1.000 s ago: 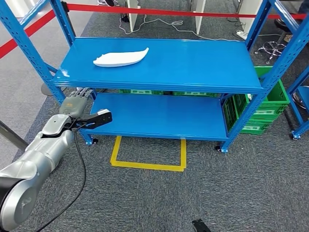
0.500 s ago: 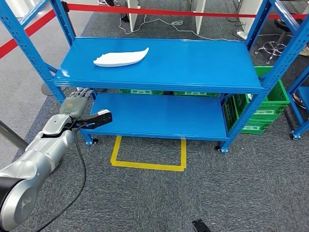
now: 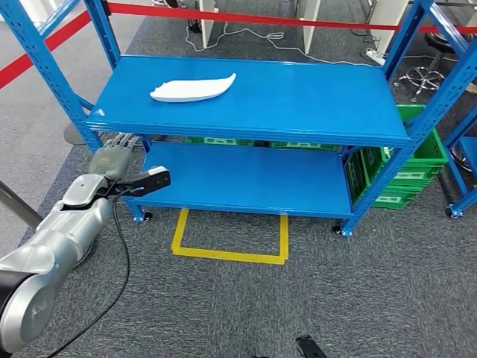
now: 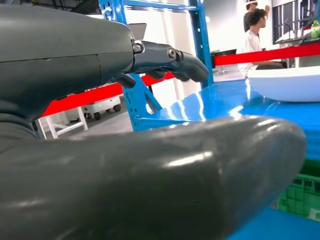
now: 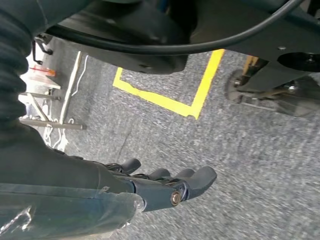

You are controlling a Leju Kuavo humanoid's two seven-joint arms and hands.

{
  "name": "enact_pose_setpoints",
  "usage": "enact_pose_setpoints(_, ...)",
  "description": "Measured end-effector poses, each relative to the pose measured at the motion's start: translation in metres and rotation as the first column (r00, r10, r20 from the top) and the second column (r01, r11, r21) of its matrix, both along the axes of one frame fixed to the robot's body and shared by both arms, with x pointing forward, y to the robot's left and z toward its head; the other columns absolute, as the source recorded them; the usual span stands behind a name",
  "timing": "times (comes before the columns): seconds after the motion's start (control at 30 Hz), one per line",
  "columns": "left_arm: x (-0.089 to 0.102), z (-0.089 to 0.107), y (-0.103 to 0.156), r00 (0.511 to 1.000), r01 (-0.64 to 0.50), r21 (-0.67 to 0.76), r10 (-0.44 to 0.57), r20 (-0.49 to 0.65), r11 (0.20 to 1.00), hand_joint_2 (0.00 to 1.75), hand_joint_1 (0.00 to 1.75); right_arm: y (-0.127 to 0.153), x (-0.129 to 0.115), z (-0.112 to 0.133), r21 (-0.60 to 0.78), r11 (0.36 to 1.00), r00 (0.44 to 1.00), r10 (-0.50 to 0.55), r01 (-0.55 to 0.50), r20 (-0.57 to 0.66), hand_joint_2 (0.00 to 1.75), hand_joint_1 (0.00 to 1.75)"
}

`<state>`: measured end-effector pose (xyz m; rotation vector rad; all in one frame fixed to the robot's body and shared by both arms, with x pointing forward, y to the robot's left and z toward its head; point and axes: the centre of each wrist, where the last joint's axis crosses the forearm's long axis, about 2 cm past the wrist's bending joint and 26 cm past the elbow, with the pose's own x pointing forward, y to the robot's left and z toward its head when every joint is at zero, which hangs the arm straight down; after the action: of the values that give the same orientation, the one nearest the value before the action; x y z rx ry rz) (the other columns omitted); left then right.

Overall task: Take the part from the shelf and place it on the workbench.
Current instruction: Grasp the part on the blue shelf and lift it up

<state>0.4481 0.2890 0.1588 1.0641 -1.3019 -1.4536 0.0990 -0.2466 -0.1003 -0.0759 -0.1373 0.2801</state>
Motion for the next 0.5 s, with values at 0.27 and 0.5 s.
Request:
enact_pose_setpoints(0.27,0.0003,0.0004,0.0001,1.000,0.001,0.002,-0.001,-0.001,1.000,0.00,0.00,0.0025,-0.0049,-0.0008,0.004,1.000,1.000,0.002,-0.002,-0.011,1.75,0.00)
enact_pose_setpoints(0.5,-0.0011,-0.0019,-0.0007,1.000,0.005,0.007,-0.005,-0.007,1.000,0.00,0.00,0.0026,-0.0054,-0.0009,0.004,1.000,1.000,0.002,-0.002,-0.012,1.75,0.00)
